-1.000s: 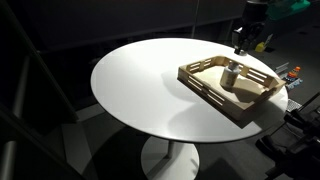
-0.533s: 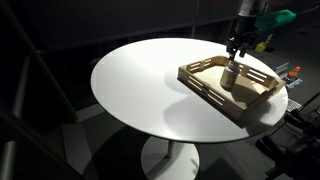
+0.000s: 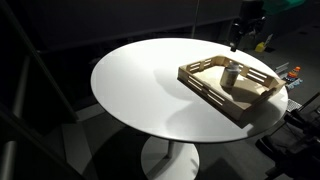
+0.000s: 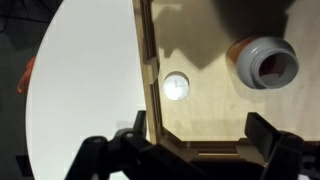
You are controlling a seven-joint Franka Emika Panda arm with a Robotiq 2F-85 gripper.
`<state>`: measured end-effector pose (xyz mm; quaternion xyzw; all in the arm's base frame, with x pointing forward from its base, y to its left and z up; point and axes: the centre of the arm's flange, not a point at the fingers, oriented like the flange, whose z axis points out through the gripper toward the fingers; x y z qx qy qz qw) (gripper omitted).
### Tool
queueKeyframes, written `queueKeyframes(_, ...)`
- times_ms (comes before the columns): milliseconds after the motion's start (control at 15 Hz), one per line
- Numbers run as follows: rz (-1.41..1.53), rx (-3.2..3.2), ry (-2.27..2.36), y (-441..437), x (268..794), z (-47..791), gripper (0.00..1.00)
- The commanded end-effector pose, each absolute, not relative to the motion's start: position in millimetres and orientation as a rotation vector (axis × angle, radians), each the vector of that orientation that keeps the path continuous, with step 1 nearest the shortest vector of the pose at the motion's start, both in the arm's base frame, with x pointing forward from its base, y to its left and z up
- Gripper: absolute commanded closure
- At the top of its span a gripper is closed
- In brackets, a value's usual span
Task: Place the bottle's lid on the tray
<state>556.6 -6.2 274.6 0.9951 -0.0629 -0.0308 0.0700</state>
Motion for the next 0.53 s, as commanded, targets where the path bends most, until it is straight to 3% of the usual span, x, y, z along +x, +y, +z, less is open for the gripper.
queueKeyframes(0, -0.134, 3.012, -0.156, -9, 542, 322, 0.00)
queueKeyframes(467, -0.133, 2.990, -0.169, -10, 539, 341, 0.00)
